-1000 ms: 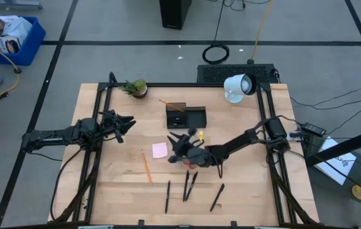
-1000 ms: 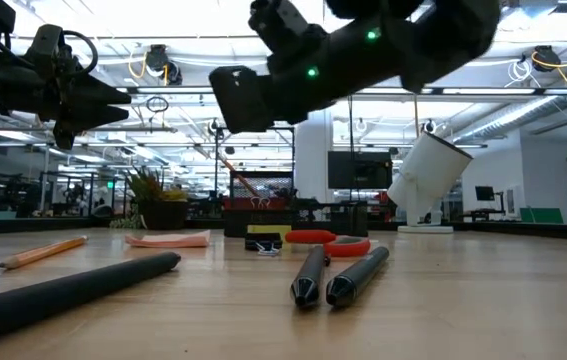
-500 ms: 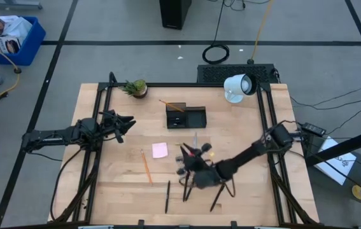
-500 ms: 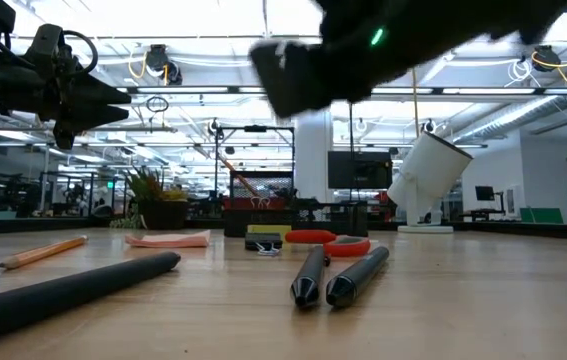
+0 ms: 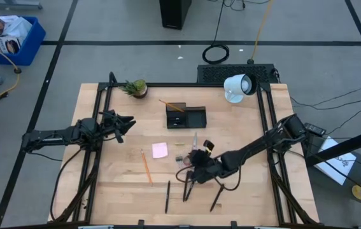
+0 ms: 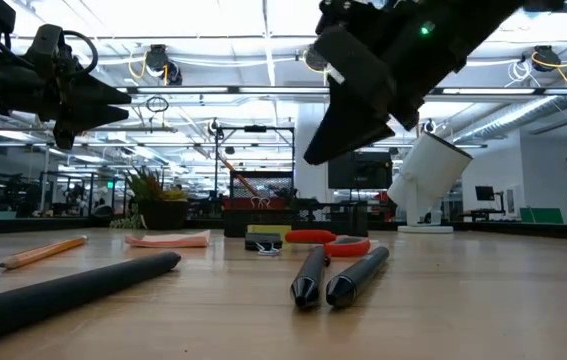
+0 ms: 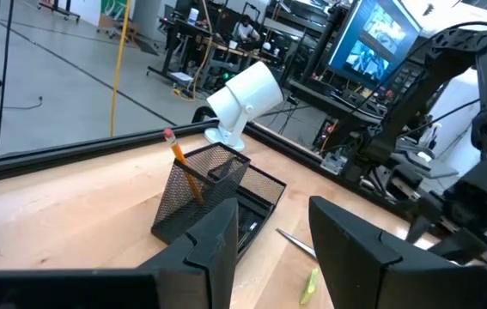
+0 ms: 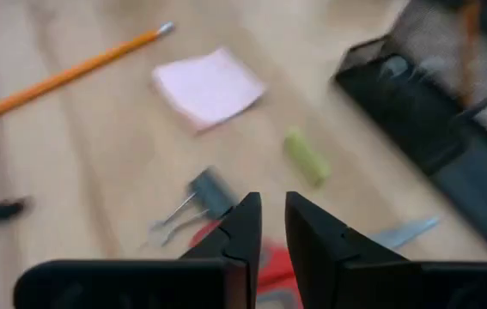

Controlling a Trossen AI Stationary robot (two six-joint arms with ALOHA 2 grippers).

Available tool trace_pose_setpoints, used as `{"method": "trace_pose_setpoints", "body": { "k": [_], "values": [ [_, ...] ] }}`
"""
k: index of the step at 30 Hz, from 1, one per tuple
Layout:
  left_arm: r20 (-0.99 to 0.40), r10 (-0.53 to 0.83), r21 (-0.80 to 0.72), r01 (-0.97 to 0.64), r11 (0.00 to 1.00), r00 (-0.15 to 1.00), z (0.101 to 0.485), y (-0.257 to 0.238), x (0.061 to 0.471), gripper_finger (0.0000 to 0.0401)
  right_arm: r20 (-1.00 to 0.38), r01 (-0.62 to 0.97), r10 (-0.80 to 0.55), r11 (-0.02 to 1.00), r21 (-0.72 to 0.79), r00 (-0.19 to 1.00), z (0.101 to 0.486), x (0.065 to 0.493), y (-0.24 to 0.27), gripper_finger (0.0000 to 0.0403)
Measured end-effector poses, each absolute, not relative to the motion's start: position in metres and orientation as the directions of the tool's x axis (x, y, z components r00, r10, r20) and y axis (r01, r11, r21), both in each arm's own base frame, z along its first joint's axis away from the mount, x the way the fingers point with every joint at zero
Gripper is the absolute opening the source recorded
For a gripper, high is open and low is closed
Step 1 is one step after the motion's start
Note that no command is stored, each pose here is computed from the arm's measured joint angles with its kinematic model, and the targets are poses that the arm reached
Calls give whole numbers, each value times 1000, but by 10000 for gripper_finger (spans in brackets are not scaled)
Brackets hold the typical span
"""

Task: Pick and place office supplies into organizer
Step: Put the scissor into the mesh organizer

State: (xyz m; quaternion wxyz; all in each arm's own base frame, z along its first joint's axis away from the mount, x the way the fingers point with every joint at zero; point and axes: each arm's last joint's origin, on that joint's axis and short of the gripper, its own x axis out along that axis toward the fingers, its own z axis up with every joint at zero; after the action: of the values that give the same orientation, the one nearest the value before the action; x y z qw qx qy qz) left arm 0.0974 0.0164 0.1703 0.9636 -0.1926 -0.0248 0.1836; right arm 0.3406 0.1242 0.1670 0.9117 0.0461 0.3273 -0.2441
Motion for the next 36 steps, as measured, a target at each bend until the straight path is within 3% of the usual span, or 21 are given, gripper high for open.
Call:
{"method": "trace_pose_setpoints", "body": {
  "k": [8,12,14,18,27,31,36],
  "values": [
    [-23,363,-380,-344,858,931,170,16,97,147,-814,381,-169,922,69,556,184,326,106,46],
    [-22,363,-380,-344,858,931,170,16,97,147,-941,429,13,888,166,338,181,314,89,54],
    [-22,363,-381,-344,858,931,170,16,97,147,-975,475,23,870,129,223,177,306,76,61],
    [-22,363,-380,-344,858,931,170,16,97,147,-991,488,37,867,98,132,181,304,58,84],
    [-23,364,-380,-345,858,931,170,16,97,147,-929,267,242,910,317,279,225,361,57,175],
    [-23,364,-380,-345,858,931,170,16,97,147,-900,-29,280,958,287,334,225,376,79,180],
    [-23,364,-380,-345,858,931,170,16,97,147,-907,-148,289,956,254,307,209,381,95,167]
  ]
}}
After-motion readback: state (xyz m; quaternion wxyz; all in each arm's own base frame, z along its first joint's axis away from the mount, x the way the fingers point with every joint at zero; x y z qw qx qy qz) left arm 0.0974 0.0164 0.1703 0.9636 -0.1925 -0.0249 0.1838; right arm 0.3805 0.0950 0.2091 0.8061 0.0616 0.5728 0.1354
